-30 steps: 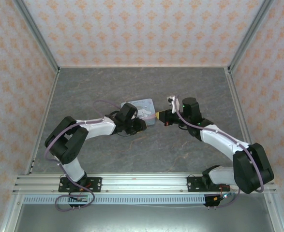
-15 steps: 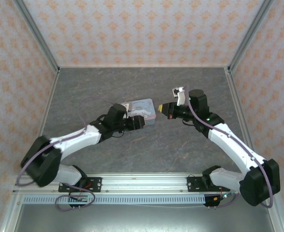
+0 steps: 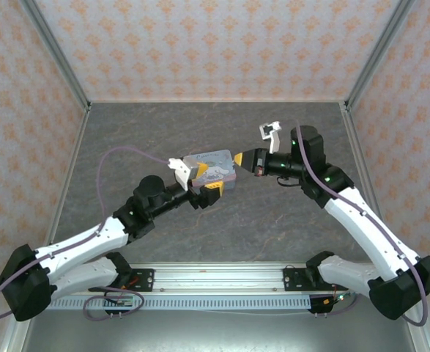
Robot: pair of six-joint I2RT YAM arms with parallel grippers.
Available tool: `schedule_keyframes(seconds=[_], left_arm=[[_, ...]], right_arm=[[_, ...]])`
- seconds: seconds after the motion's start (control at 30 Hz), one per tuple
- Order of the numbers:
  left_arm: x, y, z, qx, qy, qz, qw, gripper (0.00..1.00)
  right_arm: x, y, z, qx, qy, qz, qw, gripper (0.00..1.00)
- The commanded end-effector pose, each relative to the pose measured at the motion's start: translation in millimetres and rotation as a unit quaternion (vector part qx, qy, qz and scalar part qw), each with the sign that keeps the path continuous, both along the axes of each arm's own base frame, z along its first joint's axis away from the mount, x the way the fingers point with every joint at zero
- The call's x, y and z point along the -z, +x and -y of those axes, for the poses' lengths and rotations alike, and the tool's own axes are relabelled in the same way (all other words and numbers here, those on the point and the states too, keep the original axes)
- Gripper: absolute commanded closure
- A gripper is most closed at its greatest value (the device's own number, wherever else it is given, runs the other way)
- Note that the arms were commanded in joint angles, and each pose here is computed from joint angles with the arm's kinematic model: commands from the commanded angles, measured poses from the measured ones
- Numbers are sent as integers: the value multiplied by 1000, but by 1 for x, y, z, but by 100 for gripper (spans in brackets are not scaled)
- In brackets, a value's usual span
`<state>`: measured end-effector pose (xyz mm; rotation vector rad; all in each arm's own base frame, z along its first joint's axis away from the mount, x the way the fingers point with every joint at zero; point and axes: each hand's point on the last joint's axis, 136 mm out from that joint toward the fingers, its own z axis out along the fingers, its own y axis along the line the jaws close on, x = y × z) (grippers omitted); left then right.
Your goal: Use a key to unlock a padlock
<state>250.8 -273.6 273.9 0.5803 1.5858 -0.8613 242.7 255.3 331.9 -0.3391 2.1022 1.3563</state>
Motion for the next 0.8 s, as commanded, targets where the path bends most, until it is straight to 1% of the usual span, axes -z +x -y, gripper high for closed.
schedule_keyframes(seconds=[0.0,0.2,0.53,0.6,0.77], left_arm=[[-44,-5,12,20,-9,95,995,19],[-54,-6,22,33,-8,112,993,25],[-65,-8,25,41,-6,126,991,40],[-66,-8,26,42,-5,126,991,46],[-64,-7,28,45,3,121,992,69]], right_arm=[[-23,-10,-12,-26,21,4,999,100],[-35,-17,-22,-43,29,13,999,100],[-38,-21,-26,-54,35,17,998,100],[-36,-20,-26,-53,34,16,998,100],[-36,-21,-25,-52,36,19,998,100]])
